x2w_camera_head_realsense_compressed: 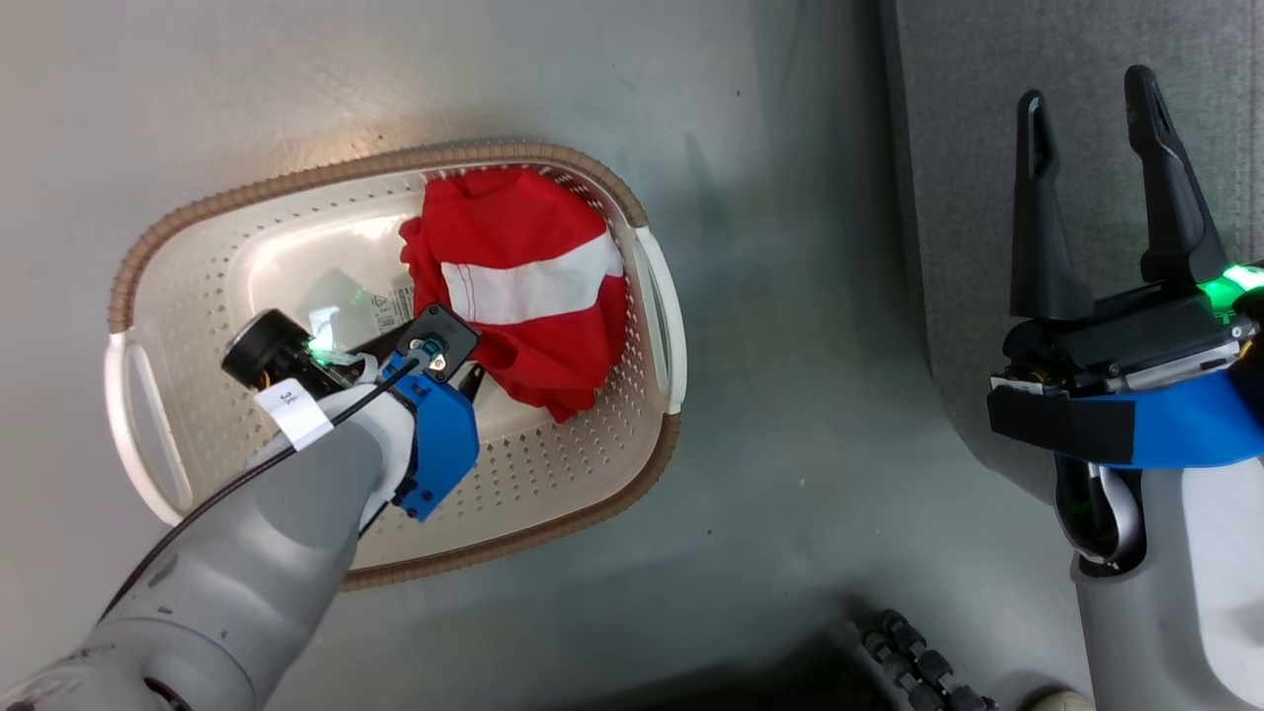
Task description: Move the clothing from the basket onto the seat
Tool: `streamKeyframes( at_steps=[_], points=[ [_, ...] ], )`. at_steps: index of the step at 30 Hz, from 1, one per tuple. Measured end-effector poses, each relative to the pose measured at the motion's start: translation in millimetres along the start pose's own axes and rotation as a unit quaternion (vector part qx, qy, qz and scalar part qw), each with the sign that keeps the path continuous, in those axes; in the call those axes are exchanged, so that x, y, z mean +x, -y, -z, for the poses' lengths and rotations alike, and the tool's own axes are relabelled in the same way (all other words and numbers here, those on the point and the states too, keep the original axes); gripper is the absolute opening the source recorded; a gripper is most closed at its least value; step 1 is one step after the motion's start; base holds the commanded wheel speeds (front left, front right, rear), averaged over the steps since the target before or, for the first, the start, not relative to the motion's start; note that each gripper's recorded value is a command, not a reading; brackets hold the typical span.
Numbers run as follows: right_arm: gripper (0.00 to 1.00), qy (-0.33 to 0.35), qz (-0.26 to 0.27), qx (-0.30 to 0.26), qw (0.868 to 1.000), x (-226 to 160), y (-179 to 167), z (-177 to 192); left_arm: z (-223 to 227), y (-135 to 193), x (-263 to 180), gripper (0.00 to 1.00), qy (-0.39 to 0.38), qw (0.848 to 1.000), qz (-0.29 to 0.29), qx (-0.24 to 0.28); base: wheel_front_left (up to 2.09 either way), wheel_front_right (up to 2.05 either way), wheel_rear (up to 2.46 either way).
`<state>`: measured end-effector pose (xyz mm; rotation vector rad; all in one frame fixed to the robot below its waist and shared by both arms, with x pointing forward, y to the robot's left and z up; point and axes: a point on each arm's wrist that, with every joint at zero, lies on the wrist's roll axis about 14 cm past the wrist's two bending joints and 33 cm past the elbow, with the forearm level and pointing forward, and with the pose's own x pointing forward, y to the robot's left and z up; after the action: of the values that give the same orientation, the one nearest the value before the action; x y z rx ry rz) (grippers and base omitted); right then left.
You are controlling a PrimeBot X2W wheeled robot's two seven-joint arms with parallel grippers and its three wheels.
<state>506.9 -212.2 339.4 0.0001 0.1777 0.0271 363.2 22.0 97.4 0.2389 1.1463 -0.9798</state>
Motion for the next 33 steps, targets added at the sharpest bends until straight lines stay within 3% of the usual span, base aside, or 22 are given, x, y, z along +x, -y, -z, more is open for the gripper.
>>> streamKeyframes(
  at_steps=[6, 18, 19, 20, 33],
  points=[
    [1.0, -0.013, 0.005, -0.001, 1.0, 1, 2, 15, -1, -12, 17, 1.0, 0.007, 0.999, -0.007, 0.034, 0.0, 0.0, 0.0],
    [1.0, -0.029, 0.011, -0.004, 1.0, 2, 6, 36, 3, -5, 44, 1.0, 0.01, 0.999, 0.012, 0.038, 0.0, 0.0, 0.0],
    [1.0, -0.029, 0.012, -0.004, 1.0, 2, 6, 37, 4, -5, 44, 0.68, 0.009, 0.999, 0.012, 0.038, 0.0, 0.0, 0.0],
    [1.0, -0.029, 0.012, -0.004, 0.999, 2, 6, 37, 4, -5, 44, 0.03, 0.01, 0.999, 0.012, 0.039, 0.0, 0.0, 0.0],
    [1.0, -0.019, 0.012, 0.005, 1.0, 4, 3, 27, -23, 0, 31, 0.0, 0.054, 0.998, 0.011, 0.04, 0.0, 0.0, 0.0]
  ],
)
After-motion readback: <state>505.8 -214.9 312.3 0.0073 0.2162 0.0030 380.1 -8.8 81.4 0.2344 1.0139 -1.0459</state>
